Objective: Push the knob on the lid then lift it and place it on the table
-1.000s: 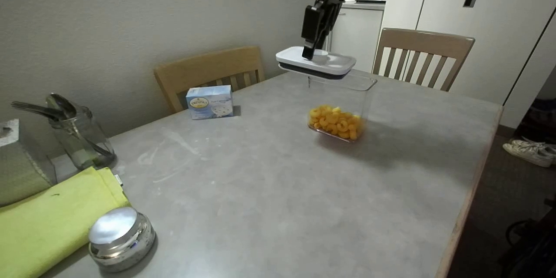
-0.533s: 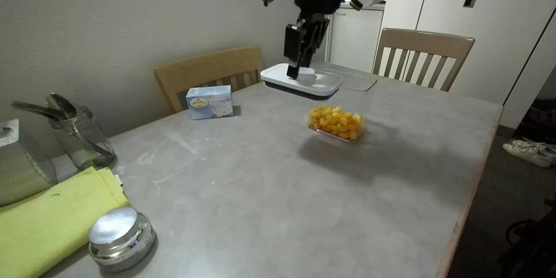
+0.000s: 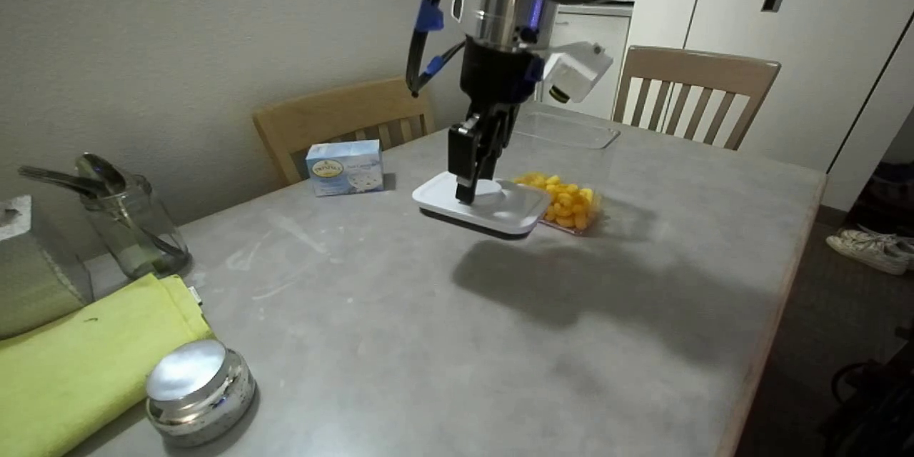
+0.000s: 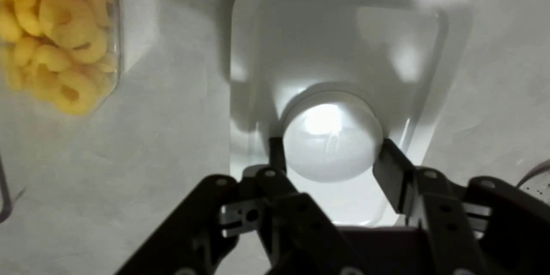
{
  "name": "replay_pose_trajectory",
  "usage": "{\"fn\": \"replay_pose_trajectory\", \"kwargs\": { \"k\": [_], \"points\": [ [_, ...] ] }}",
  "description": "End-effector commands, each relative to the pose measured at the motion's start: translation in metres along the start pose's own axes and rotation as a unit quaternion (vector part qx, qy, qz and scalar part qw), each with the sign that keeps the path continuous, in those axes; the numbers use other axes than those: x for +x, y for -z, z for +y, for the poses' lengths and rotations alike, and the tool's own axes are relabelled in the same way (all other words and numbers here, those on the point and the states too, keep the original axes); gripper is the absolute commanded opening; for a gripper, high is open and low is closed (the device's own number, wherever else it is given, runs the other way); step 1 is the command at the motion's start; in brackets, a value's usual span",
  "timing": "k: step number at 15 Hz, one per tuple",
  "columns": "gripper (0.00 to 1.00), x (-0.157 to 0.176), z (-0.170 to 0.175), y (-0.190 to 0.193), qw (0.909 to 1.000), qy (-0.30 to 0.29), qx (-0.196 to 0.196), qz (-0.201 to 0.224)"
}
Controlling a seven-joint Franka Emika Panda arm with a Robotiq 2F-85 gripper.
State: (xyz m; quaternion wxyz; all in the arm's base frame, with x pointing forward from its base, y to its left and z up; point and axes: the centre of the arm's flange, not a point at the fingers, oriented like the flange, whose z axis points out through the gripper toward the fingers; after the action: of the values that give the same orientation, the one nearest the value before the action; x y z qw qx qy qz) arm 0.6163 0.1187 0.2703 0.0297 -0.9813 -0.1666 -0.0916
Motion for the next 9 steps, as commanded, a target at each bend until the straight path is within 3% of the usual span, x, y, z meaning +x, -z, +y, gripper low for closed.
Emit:
{"fn": "replay_pose_trajectory", "kwargs": {
  "k": [1,9],
  "points": [
    [0.29,-0.004,-0.003,-0.032,0.9998,0.011,0.009,-0.01],
    [0.29,-0.024,0.003,-0.089,0.9985,0.01,0.018,-0.051]
  ]
}}
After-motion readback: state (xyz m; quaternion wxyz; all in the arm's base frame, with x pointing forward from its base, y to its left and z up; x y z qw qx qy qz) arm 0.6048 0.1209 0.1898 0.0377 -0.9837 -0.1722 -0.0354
